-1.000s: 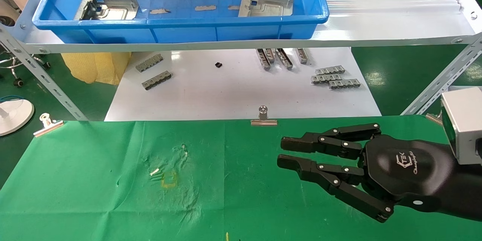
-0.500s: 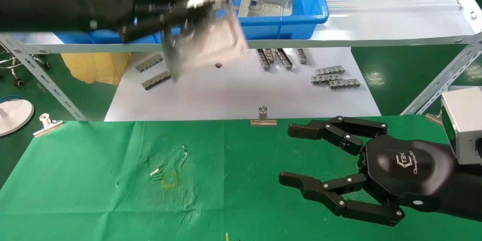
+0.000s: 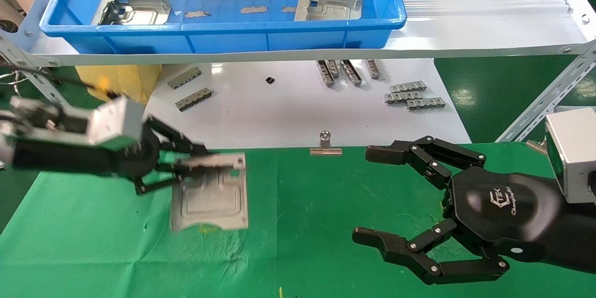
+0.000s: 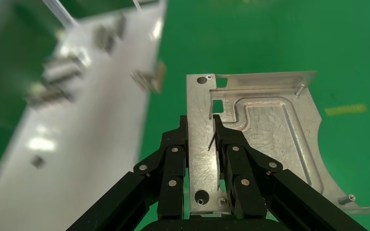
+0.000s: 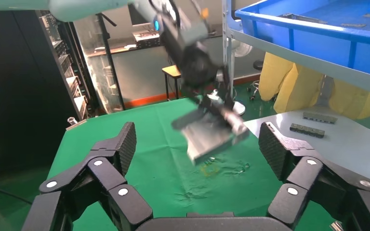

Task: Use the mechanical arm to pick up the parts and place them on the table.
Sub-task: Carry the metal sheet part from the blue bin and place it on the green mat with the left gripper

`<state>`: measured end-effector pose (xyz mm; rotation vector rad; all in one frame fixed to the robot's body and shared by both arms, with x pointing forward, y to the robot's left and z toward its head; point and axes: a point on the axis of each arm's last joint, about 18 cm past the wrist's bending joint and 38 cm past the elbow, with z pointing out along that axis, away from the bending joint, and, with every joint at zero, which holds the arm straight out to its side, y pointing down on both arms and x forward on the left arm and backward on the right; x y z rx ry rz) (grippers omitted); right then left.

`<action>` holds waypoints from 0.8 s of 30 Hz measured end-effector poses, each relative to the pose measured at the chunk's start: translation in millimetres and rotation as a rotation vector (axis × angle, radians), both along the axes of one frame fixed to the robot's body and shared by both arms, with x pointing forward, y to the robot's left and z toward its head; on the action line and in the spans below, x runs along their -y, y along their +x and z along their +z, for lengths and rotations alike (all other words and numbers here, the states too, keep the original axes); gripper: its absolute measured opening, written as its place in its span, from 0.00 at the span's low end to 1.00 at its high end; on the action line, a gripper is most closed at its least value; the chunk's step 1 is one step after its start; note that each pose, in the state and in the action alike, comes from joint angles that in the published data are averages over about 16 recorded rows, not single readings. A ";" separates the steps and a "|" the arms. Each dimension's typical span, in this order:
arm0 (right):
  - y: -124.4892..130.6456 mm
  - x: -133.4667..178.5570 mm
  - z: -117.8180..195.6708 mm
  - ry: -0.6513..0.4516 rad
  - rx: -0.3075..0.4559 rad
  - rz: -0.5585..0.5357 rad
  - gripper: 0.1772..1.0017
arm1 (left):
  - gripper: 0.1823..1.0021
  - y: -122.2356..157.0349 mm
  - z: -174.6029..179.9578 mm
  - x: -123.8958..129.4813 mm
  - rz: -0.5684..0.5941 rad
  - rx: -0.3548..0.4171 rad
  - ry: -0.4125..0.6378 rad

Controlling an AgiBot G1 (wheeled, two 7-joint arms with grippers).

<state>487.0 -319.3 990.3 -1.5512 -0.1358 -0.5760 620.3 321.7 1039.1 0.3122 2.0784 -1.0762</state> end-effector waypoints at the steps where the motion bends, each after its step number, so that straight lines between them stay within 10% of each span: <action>1: 0.0 0.0 0.0 0.000 0.000 0.000 0.88 | 0.11 3.7 -8.0 -1.2 0.009 -0.012 0.013; 24: 0.0 0.0 0.0 0.000 0.000 0.000 1.00 | 0.15 46.7 -70.7 1.8 0.059 0.008 0.200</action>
